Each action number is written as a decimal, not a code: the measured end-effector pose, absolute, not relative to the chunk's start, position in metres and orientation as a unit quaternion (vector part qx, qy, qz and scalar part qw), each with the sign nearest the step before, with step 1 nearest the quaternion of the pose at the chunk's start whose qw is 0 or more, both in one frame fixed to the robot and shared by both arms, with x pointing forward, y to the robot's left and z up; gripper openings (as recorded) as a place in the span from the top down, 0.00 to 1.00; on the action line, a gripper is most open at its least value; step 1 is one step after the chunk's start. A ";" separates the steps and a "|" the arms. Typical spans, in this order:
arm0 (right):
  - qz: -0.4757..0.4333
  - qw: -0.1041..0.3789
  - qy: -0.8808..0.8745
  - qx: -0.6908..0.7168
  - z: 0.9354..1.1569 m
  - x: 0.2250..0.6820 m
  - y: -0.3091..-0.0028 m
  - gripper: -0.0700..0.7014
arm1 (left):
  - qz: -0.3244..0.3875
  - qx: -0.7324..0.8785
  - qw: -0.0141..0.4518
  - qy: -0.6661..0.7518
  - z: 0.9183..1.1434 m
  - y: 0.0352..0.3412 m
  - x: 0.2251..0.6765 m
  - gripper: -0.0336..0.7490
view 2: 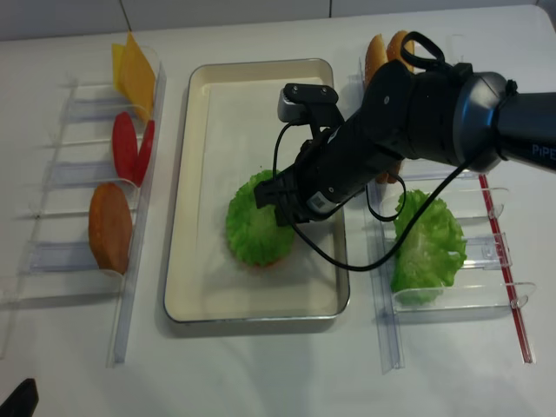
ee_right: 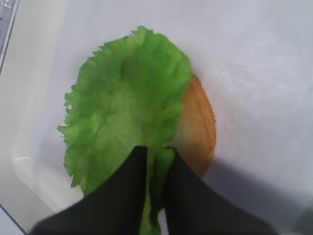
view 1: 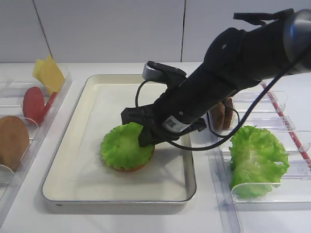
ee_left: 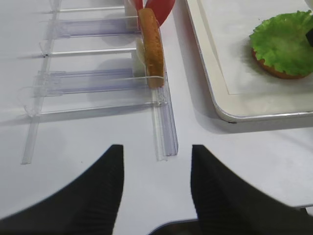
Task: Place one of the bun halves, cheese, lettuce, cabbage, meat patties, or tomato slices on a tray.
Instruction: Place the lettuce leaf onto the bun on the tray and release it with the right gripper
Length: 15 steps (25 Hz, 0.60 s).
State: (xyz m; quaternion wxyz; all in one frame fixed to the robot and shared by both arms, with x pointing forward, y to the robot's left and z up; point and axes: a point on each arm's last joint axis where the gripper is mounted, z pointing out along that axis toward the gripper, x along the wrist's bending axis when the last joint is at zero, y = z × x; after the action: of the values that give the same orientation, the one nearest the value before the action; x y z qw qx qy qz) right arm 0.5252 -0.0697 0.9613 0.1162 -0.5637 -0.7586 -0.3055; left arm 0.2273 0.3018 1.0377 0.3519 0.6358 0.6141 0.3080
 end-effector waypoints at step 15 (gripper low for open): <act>-0.328 0.056 -0.796 -0.506 1.000 0.523 -0.077 0.21 | 0.308 0.636 0.352 0.614 1.038 0.302 0.227 0.58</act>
State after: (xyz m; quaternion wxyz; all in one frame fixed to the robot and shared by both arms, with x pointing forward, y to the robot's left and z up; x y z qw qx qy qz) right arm 0.5231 -0.0768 0.9998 0.0557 -0.5060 -0.7958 -0.3280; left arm 0.2273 0.3018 1.0377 0.3519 0.6358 0.6141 0.3080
